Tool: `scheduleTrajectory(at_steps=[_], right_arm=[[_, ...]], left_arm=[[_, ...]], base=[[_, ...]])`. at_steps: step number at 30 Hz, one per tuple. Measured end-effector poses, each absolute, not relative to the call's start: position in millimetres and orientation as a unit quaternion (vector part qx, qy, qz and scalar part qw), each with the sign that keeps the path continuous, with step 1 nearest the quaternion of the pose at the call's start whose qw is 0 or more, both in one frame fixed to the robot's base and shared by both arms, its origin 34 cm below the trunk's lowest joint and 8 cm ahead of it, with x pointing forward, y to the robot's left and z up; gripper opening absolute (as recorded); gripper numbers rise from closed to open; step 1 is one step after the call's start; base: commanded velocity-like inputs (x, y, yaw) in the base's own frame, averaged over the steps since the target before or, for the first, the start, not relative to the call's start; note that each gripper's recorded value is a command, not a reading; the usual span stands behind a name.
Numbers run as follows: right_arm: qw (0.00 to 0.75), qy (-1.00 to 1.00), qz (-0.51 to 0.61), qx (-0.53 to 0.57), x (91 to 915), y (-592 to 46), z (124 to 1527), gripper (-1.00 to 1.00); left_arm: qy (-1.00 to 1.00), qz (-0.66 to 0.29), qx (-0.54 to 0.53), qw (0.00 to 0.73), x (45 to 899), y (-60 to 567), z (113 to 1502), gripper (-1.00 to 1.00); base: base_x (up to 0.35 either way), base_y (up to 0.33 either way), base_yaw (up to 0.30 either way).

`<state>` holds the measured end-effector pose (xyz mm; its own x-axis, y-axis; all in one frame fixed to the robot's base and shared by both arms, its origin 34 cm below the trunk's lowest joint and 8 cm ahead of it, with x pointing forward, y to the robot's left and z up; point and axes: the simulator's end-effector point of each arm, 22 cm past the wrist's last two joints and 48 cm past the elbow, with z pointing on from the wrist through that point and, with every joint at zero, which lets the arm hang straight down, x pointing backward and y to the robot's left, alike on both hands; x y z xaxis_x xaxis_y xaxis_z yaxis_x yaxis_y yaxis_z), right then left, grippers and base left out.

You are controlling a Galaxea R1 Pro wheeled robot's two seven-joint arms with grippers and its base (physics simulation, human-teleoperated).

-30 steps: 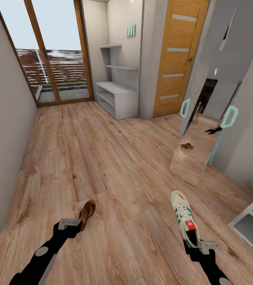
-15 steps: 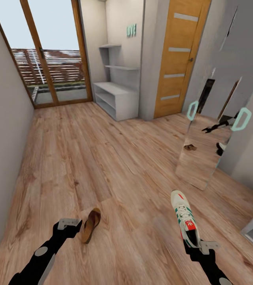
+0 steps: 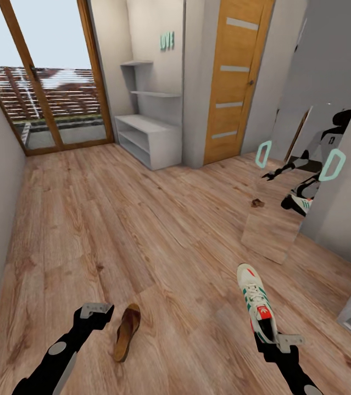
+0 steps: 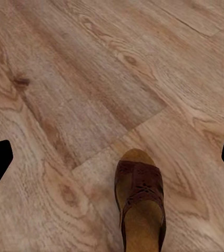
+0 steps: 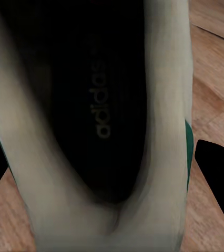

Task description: Pick up the two gym shoes and the two sandals from the corridor floor and place them onto the hallstand (shoe rack) in the corridor, making sure they are on the rack and not on the floor. Arrange them so the two gym shoes are next to each other and the two sandals are next to each other.

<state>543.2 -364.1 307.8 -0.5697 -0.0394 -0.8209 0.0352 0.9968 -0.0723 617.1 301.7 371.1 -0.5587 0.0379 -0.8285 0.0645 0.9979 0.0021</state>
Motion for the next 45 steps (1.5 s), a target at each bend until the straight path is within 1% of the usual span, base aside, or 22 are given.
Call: scheduleTrajectory(at_steps=[14, 17, 21, 22, 23, 24, 25, 26, 27, 30, 34, 45], right_arm=[[0.464, 0.885, -0.037, -0.003, 544.4, -361.0, 308.0, -1.0], [0.49, 0.871, -0.03, -0.01, 567.5, -353.9, 326.6, -1.0], [0.535, 0.844, -0.011, -0.026, 629.6, -330.2, 381.2, -1.0], [0.533, 0.846, -0.006, -0.027, 636.2, -324.8, 386.1, -1.0], [0.486, 0.873, 0.026, -0.023, 651.8, -288.7, 388.9, -1.0], [0.51, 0.859, 0.044, -0.026, 681.3, -263.7, 431.1, -1.0], [0.553, 0.83, 0.062, -0.027, 714.2, -240.8, 495.8, -1.0], [0.565, 0.822, 0.072, -0.026, 724.1, -229.6, 518.9, -1.0], [0.559, 0.825, 0.075, -0.025, 724.5, -225.9, 517.0, -1.0], [0.591, 0.801, 0.088, -0.024, 740.9, -210.8, 564.9, -1.0], [0.61, 0.787, 0.092, -0.025, 747.2, -205.3, 590.9, -1.0], [0.618, 0.78, 0.095, -0.028, 749.1, -201.1, 601.8, -1.0]], left_arm=[[0.883, -0.014, 0.033, 0.467, 616.2, 299.5, 369.8, 1.0], [0.884, -0.014, 0.034, 0.467, 616.0, 300.3, 369.7, 1.0], [0.885, -0.013, 0.034, 0.465, 614.6, 302.0, 368.5, 1.0], [0.885, -0.013, 0.034, 0.464, 613.4, 302.3, 367.4, 1.0], [0.893, -0.013, 0.033, 0.449, 599.3, 302.8, 354.9, 1.0], [0.895, -0.013, 0.033, 0.445, 595.2, 302.8, 351.1, 1.0], [0.898, -0.014, 0.032, 0.439, 590.1, 302.8, 346.0, 1.0], [0.9, -0.014, 0.032, 0.435, 587.0, 302.4, 342.8, 1.0], [0.901, -0.014, 0.032, 0.433, 585.3, 302.2, 340.8, 1.0], [0.906, -0.016, 0.032, 0.422, 577.1, 300.1, 332.1, 1.0], [0.909, -0.019, 0.034, 0.416, 572.5, 296.5, 327.0, 1.0], [0.91, -0.026, 0.052, 0.411, 570.4, 283.0, 324.1, 1.0]], base=[[0.06, -0.067, -0.002], [0.003, -0.003, 0.0], [0.001, -0.001, 0.0], [0.0, 0.0, 0.0], [0.0, 0.0, 0.0], [0.0, 0.0, 0.0], [0.0, 0.0, 0.0], [0.0, 0.0, 0.0], [0.0, 0.0, 0.0], [0.0, 0.0, 0.0], [0.0, 0.0, 0.0], [0.0, 0.0, 0.0]])
